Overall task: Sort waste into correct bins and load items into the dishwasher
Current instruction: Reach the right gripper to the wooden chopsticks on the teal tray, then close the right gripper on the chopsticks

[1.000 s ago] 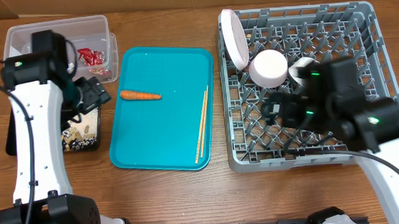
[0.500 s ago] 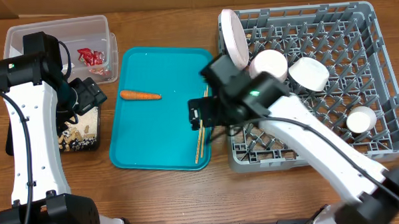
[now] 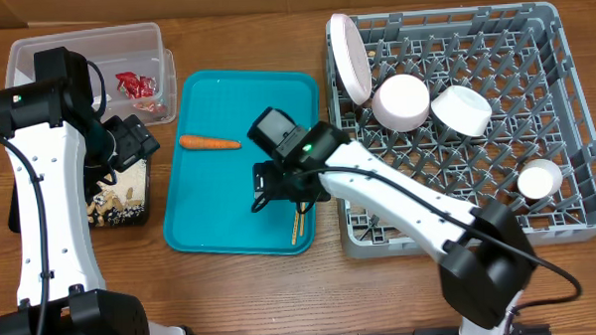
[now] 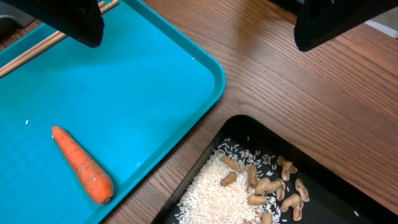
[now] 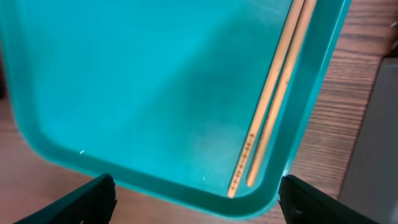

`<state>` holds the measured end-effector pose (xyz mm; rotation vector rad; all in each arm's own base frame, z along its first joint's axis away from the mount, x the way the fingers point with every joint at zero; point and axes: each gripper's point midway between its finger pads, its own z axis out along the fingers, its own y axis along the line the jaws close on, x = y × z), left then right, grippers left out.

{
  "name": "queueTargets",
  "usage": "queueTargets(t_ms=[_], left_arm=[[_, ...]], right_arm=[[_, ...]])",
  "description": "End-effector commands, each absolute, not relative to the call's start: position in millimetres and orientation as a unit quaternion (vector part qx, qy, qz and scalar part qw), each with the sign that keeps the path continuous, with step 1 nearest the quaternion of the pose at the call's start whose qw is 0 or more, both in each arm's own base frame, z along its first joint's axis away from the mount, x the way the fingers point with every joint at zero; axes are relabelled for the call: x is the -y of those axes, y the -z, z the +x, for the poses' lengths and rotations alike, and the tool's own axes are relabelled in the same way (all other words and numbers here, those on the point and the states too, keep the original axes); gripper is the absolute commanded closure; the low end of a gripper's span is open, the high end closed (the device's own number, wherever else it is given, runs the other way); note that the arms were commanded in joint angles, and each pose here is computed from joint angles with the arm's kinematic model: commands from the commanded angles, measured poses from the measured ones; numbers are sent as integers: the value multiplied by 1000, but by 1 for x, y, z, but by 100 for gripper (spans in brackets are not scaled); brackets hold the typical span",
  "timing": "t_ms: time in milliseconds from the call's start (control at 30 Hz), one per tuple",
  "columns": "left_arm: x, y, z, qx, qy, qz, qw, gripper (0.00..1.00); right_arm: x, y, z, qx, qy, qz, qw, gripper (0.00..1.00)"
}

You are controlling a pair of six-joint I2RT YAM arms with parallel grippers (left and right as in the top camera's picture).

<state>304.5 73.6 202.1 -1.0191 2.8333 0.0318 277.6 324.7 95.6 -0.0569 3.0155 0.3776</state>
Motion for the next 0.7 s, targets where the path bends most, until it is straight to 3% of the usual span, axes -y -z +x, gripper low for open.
queueTargets(t_ms=[0, 667], left_arm=[[-72, -209, 305, -936, -6, -342, 78, 0], [-72, -209, 304, -936, -6, -342, 78, 0]], right_arm=[[-330, -80, 288, -992, -95, 30, 75, 14], [-334, -34, 296, -992, -53, 60, 96, 14]])
